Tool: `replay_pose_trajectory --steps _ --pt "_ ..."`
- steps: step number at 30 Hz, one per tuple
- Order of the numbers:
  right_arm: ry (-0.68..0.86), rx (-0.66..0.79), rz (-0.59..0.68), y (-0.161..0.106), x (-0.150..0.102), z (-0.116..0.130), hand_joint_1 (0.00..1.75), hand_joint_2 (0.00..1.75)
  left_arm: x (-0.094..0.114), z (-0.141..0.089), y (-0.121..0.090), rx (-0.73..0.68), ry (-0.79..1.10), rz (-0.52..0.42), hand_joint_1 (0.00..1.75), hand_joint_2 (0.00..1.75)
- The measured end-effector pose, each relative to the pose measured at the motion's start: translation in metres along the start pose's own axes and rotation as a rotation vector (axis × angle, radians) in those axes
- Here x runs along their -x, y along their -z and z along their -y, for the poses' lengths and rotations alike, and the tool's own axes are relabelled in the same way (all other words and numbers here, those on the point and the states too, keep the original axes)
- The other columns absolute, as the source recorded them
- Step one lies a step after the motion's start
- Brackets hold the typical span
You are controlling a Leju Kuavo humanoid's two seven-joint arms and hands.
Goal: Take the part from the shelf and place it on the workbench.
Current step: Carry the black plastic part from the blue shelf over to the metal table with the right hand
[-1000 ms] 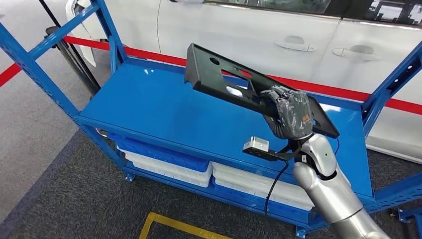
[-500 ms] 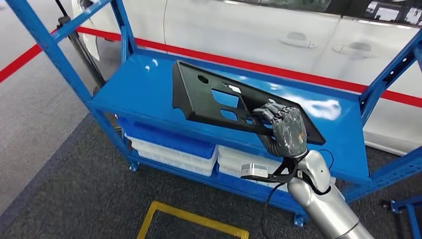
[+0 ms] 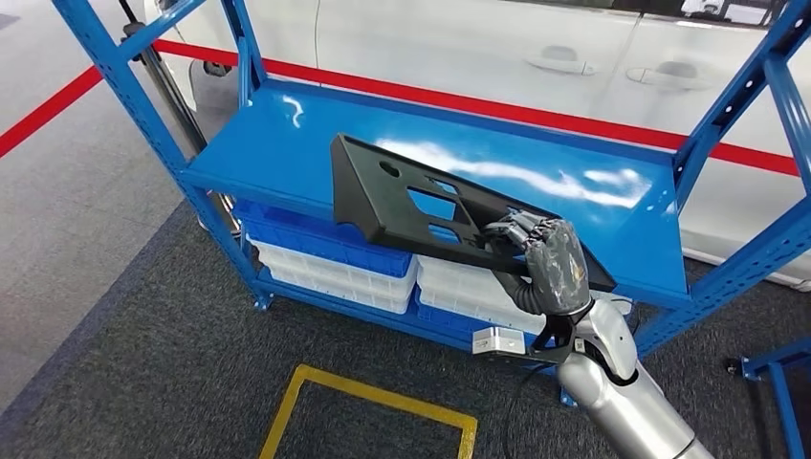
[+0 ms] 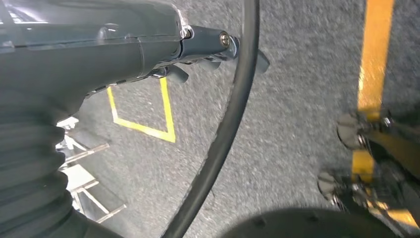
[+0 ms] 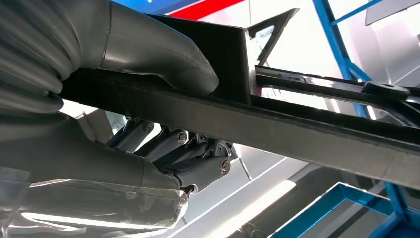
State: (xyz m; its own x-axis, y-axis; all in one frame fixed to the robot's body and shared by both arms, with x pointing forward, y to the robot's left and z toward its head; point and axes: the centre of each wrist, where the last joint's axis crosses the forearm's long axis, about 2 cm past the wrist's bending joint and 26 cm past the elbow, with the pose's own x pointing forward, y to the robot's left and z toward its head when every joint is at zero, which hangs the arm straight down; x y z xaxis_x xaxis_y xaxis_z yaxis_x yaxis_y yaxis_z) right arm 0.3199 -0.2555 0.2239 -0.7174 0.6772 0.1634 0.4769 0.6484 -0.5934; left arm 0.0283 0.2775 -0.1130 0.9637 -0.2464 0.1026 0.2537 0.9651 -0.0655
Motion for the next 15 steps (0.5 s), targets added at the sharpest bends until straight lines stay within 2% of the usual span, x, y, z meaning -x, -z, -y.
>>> replay_pose_trajectory --steps 8,15 --pt "0.013 -0.01 -0.006 -0.0037 -0.0011 -0.0009 1.75 1.75 -0.0008 -0.0005 0.0 -0.002 0.001 0.002 0.0 1.75" --pt "0.111 -0.066 -0.025 -0.0061 -0.0002 -0.0008 1.75 1.75 -0.0016 -0.0007 0.0 -0.003 -0.003 0.013 0.0 1.75"
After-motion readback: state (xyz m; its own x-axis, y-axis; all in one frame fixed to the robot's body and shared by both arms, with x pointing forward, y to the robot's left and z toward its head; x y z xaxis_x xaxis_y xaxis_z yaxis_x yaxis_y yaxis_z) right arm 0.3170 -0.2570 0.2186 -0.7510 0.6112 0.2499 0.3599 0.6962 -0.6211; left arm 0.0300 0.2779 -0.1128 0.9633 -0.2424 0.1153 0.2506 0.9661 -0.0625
